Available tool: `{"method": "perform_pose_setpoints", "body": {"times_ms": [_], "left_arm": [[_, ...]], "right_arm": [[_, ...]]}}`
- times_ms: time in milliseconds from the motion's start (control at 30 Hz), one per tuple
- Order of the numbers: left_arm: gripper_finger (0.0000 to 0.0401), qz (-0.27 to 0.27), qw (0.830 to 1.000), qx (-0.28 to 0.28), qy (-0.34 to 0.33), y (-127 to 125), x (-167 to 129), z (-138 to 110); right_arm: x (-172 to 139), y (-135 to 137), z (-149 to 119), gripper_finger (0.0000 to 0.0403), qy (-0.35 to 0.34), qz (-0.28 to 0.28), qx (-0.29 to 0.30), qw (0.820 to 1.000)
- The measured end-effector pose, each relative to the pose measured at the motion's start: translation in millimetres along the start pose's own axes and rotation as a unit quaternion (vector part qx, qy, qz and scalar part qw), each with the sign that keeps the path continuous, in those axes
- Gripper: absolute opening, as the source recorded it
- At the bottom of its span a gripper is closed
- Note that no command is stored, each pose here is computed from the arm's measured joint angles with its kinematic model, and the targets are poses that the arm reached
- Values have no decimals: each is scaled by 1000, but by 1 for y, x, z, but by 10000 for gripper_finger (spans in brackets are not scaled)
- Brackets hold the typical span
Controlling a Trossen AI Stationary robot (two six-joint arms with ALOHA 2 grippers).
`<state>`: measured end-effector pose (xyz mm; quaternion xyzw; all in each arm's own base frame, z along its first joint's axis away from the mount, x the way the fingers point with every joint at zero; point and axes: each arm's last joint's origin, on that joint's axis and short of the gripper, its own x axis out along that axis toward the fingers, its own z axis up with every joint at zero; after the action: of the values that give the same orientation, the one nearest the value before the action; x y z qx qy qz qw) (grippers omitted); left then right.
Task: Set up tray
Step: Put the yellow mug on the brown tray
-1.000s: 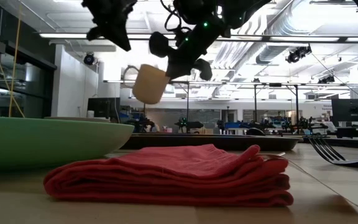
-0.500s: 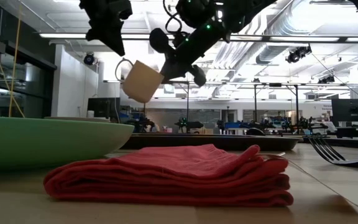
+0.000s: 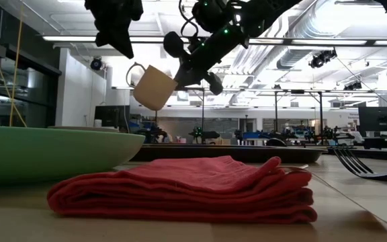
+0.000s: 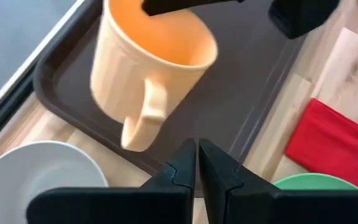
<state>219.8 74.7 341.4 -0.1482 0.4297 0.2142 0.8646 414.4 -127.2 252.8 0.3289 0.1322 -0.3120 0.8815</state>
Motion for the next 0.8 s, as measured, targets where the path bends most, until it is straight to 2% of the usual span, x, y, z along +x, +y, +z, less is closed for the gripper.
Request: {"method": "perform_pose_setpoints", "body": {"times_ms": [433,667,800], "left_arm": [[49,-2,1000,13,4,-1,4,1],[49,53,998,27,-1,2,7,3],[49,58,998,30,14,2,13,3]], "right_arm": [[0,3,2,0,-8,23,15,1000],[0,4,1,0,-2,29,22,999],[0,5,0,0,1,28,24,999]]}}
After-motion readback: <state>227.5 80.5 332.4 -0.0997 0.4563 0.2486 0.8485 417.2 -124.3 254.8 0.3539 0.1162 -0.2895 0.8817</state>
